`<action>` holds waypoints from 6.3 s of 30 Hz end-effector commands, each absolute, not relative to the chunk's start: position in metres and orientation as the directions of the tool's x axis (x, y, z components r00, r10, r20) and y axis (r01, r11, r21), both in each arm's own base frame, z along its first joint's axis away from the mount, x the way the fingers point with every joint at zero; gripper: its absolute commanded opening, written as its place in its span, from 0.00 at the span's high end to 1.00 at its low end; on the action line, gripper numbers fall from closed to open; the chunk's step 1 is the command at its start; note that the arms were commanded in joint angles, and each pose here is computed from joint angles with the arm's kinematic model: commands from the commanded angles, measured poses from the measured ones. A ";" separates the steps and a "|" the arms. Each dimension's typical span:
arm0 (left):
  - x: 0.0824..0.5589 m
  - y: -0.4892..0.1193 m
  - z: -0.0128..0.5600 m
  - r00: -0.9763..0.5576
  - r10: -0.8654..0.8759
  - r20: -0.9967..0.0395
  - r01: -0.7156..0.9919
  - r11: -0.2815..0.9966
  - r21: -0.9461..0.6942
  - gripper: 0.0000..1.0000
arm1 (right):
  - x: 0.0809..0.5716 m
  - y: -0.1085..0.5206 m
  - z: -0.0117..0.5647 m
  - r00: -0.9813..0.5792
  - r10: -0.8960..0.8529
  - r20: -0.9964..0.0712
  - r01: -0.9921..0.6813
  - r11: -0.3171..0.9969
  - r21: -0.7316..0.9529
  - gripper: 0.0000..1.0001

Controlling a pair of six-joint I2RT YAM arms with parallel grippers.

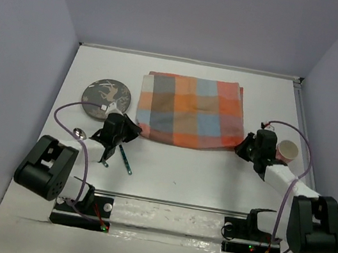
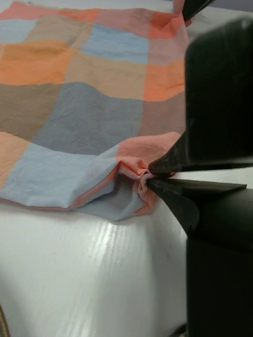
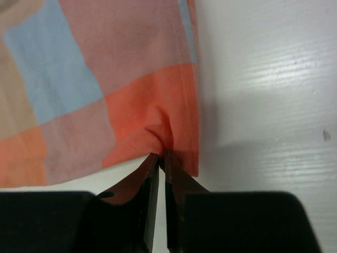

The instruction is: Set the dinner table for one person

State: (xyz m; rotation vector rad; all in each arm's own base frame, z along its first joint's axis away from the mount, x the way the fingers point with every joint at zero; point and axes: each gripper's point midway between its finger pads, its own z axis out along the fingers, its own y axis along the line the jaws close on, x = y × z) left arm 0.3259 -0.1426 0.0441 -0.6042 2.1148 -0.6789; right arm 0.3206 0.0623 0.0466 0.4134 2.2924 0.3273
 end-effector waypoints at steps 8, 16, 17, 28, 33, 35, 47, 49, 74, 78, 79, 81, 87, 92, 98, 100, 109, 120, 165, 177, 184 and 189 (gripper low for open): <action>0.297 -0.143 0.092 -0.466 -0.633 -0.618 -0.008 0.701 -0.713 0.42 | 0.262 0.081 0.086 -0.595 0.470 -0.652 0.101 0.849 0.519 0.43; 0.302 -0.158 0.188 -0.336 -0.617 -0.712 0.145 0.713 -0.687 0.01 | 0.283 0.085 0.111 -0.571 0.455 -0.683 0.055 0.851 0.522 0.49; 0.303 -0.160 0.204 -0.318 -0.603 -0.732 0.169 0.724 -0.669 0.01 | 0.289 0.091 0.117 -0.577 0.453 -0.680 0.030 0.843 0.536 0.63; 0.283 -0.170 0.327 -0.159 -0.507 -0.847 0.375 0.763 -0.527 0.01 | 0.298 0.123 0.226 -0.414 0.407 -0.814 -0.245 0.811 0.531 0.99; 0.273 -0.160 0.367 -0.069 -0.463 -0.884 0.412 0.794 -0.448 0.01 | 0.271 0.115 0.326 -0.176 0.419 -0.891 -0.384 0.804 0.454 0.84; 0.270 -0.156 0.373 -0.048 -0.451 -0.891 0.414 0.803 -0.429 0.01 | 0.263 0.112 0.344 -0.120 0.417 -0.901 -0.404 0.808 0.428 0.77; 0.247 -0.125 0.396 0.095 -0.396 -0.913 0.395 0.857 -0.330 0.01 | 0.264 0.148 0.329 -0.271 0.397 -0.877 -0.531 0.699 0.480 0.32; 0.244 -0.117 0.399 0.116 -0.384 -0.916 0.376 0.871 -0.317 0.01 | 0.273 0.163 0.313 -0.341 0.391 -0.855 -0.546 0.658 0.519 0.29; 0.246 -0.090 0.382 0.163 -0.329 -0.930 0.248 0.926 -0.284 0.01 | 0.403 0.476 0.178 -0.684 0.307 -0.662 -0.472 0.505 0.723 0.50; 0.243 -0.091 0.386 0.179 -0.353 -0.918 0.273 0.914 -0.299 0.01 | 0.423 0.503 0.171 -0.671 0.343 -0.657 -0.457 0.506 0.731 0.49; 0.243 -0.089 0.386 0.182 -0.354 -0.917 0.270 0.915 -0.300 0.01 | 0.425 0.509 0.150 -0.680 0.334 -0.652 -0.436 0.531 0.727 0.49; 0.240 -0.087 0.389 0.195 -0.367 -0.910 0.277 0.910 -0.308 0.01 | 0.433 0.514 0.141 -0.681 0.335 -0.651 -0.422 0.547 0.723 0.47; 0.235 -0.088 0.390 0.202 -0.389 -0.899 0.311 0.896 -0.317 0.01 | 0.449 0.538 0.106 -0.716 0.326 -0.618 -0.376 0.565 0.735 0.44; 0.231 -0.087 0.392 0.211 -0.396 -0.894 0.321 0.892 -0.319 0.01 | 0.450 0.555 0.093 -0.748 0.327 -0.578 -0.350 0.545 0.762 0.44; 0.229 -0.086 0.392 0.212 -0.397 -0.893 0.321 0.891 -0.320 0.01 | 0.446 0.570 0.067 -0.792 0.318 -0.521 -0.310 0.525 0.793 0.47; 0.229 -0.087 0.392 0.211 -0.396 -0.894 0.325 0.891 -0.318 0.01 | 0.445 0.577 0.068 -0.806 0.317 -0.501 -0.307 0.499 0.810 0.48; 0.226 -0.083 0.393 0.223 -0.396 -0.891 0.316 0.894 -0.319 0.01 | 0.439 0.594 0.051 -0.870 0.346 -0.350 -0.204 0.393 0.897 0.72; 0.224 -0.074 0.397 0.249 -0.388 -0.887 0.283 0.905 -0.317 0.01 | 0.443 0.593 0.213 -0.761 0.452 -0.465 -0.427 0.189 0.884 1.00; 0.225 -0.077 0.388 0.230 -0.367 -0.901 0.293 0.909 -0.296 0.01 | 0.430 0.229 0.146 -0.621 0.638 -0.455 -0.172 0.456 0.873 1.00; 0.226 -0.078 0.388 0.228 -0.368 -0.901 0.295 0.908 -0.296 0.01 | 0.419 0.206 0.105 -0.651 0.550 -0.523 -0.062 0.649 0.759 0.18; 0.222 -0.080 0.391 0.233 -0.381 -0.895 0.315 0.900 -0.301 0.01 | 0.409 0.163 0.155 -0.524 0.454 -0.721 -0.079 0.817 0.572 0.08; 0.214 -0.083 0.398 0.244 -0.405 -0.881 0.356 0.883 -0.307 0.01 | 0.383 0.063 0.205 -0.322 0.336 -0.885 0.206 0.937 0.281 0.23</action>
